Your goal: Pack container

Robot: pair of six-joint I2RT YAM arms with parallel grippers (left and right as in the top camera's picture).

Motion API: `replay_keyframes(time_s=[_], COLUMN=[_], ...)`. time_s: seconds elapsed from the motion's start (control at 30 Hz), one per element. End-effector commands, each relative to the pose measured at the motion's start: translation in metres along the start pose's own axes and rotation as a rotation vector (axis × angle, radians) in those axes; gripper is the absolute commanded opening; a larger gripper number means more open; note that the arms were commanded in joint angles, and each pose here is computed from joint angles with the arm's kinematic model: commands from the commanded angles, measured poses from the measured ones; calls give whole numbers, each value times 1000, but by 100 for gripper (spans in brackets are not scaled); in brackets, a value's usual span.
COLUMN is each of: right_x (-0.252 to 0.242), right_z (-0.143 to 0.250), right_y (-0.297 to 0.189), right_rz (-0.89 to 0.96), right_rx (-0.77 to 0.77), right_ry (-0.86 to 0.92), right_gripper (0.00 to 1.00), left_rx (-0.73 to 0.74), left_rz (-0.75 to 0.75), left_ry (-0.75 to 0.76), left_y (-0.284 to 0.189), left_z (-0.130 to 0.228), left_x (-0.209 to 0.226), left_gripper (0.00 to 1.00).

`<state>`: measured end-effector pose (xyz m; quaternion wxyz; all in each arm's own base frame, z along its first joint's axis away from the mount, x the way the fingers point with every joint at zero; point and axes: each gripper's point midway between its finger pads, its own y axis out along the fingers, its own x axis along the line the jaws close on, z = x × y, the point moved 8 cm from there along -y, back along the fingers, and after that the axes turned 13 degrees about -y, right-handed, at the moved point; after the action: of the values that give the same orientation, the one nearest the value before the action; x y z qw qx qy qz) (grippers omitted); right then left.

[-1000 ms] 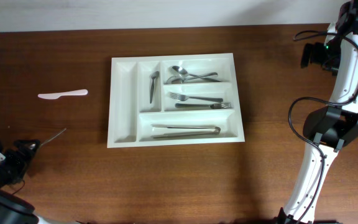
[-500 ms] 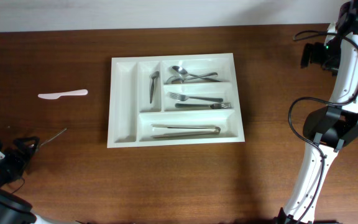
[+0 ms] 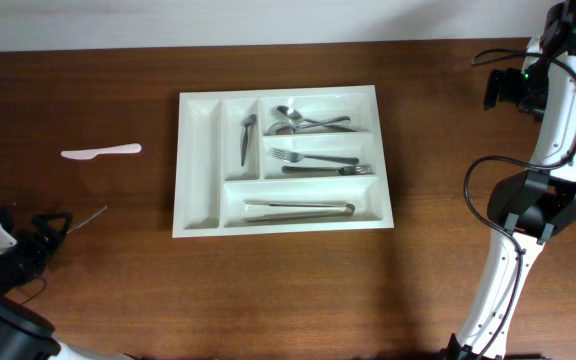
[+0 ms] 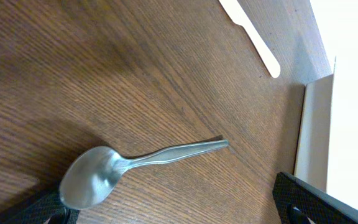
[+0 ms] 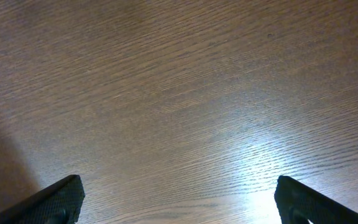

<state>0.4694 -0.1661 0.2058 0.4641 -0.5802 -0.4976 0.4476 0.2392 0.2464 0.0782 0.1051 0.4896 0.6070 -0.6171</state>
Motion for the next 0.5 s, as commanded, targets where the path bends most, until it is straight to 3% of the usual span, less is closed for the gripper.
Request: replay_keyframes(time_s=[0.0, 0.4, 0.47], right_x=[-1, -1, -1], right_z=[1, 1, 1], right_y=[-10, -10, -10], right_rz=[-4, -4, -4], right_rx=[-21, -21, -21], right_ry=[-3, -3, -3], right_gripper=[99, 99, 99], left_rx=[23, 22, 22], left_rz=[9, -26, -26], left_ry=[0, -3, -7], left_y=[6, 6, 6], left_z=[6, 6, 6], left_x=[5, 8, 8], left_gripper=[99, 97, 84])
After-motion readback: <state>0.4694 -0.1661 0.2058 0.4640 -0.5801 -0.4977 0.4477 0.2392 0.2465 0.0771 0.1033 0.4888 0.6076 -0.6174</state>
